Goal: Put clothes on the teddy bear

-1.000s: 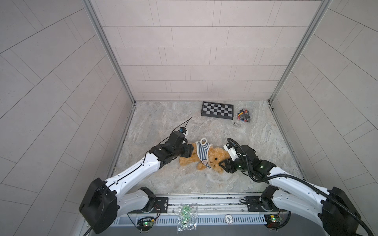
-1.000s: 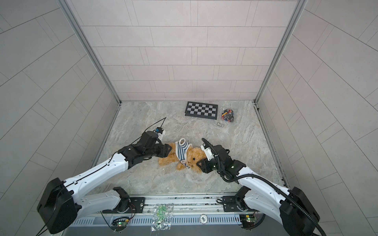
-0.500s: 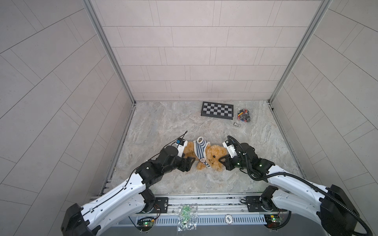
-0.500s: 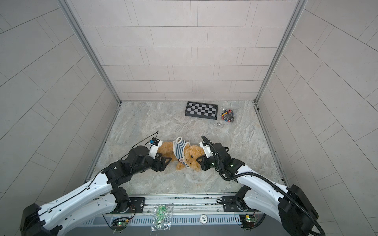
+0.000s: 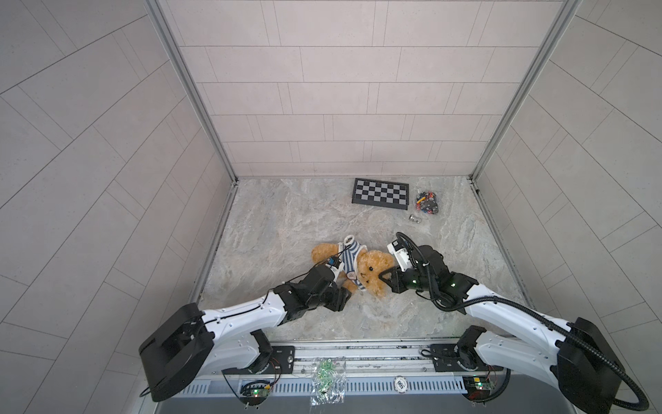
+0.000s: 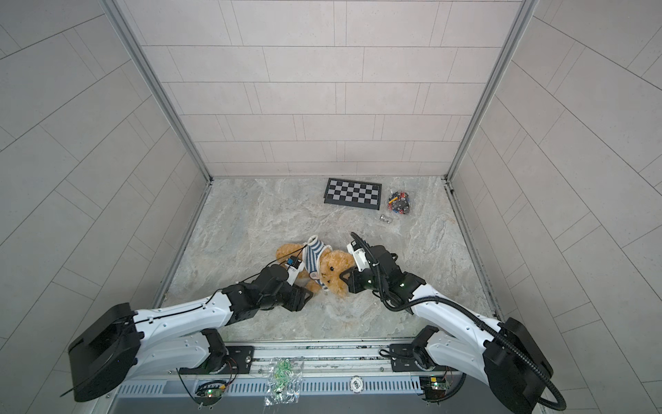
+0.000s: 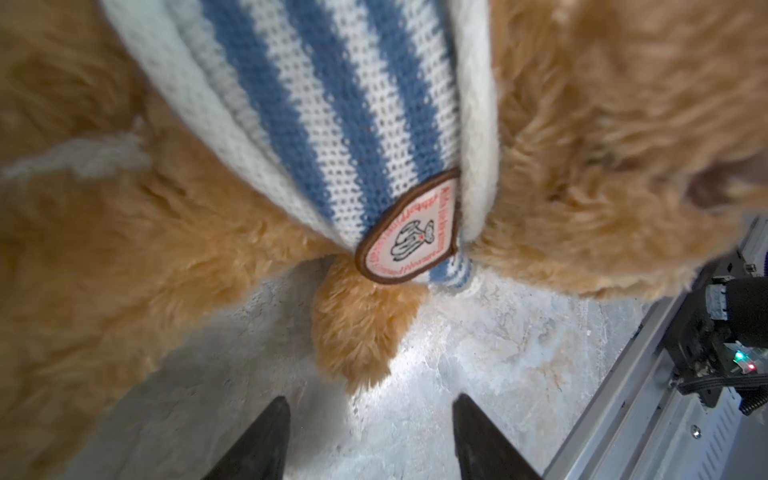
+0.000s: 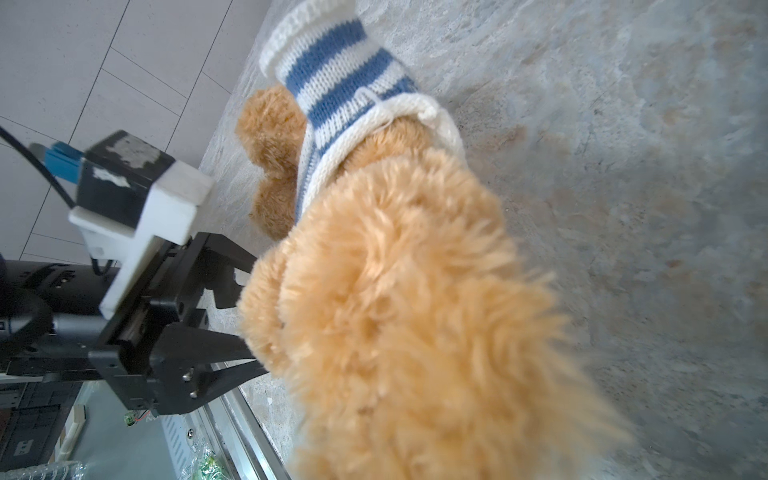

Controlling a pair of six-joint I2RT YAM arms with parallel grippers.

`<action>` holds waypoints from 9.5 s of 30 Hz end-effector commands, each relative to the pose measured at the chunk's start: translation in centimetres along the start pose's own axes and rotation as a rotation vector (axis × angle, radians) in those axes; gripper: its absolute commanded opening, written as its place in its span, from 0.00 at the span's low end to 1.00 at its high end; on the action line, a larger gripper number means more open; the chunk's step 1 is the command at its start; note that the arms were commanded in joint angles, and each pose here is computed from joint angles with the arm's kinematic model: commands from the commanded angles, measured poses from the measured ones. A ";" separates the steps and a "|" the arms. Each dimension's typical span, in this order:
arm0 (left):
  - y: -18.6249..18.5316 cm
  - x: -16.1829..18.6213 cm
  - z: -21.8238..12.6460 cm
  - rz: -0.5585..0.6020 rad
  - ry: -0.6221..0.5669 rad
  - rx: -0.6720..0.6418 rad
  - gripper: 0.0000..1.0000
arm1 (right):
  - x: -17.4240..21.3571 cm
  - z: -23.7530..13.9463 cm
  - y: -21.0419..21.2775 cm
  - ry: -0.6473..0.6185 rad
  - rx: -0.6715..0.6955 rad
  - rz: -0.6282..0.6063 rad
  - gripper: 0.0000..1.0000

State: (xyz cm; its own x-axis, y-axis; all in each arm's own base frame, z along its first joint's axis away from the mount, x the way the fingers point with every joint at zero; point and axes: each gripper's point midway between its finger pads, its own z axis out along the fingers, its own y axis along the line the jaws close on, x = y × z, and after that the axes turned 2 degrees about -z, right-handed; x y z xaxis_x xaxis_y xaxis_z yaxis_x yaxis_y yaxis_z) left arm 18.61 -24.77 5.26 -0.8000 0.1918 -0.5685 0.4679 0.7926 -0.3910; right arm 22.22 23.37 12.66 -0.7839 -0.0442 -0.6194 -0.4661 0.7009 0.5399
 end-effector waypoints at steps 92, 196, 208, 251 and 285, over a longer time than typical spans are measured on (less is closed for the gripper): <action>-7.3 -6.7 -7.9 0.107 0.000 0.281 0.00 | -6.6 1.0 3.7 -0.004 0.107 -0.552 0.57; -6.1 -8.2 -4.0 -0.154 -0.335 0.040 0.00 | -5.7 -4.4 -3.4 -0.097 0.424 -0.100 0.00; -2.0 -8.1 -6.0 -0.242 -0.409 -0.017 0.00 | -5.4 -5.3 -3.9 -0.100 0.456 -0.123 0.00; -8.0 -8.8 -5.6 -0.086 -0.249 0.216 0.05 | -6.2 -4.5 1.5 -0.099 0.312 -0.335 0.00; -3.2 -8.1 -6.4 -0.206 -0.248 0.208 0.00 | -6.6 -5.7 2.9 -0.138 0.272 -0.435 0.00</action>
State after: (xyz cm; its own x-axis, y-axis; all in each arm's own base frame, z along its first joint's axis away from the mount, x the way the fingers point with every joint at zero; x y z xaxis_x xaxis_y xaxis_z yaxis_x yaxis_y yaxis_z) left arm 21.30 -23.23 13.53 -0.8053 -0.2107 -0.5542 0.2709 0.7006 -0.6601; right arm 23.57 21.29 20.19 -0.5093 -0.2898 -0.8104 -0.5820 0.8096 0.0763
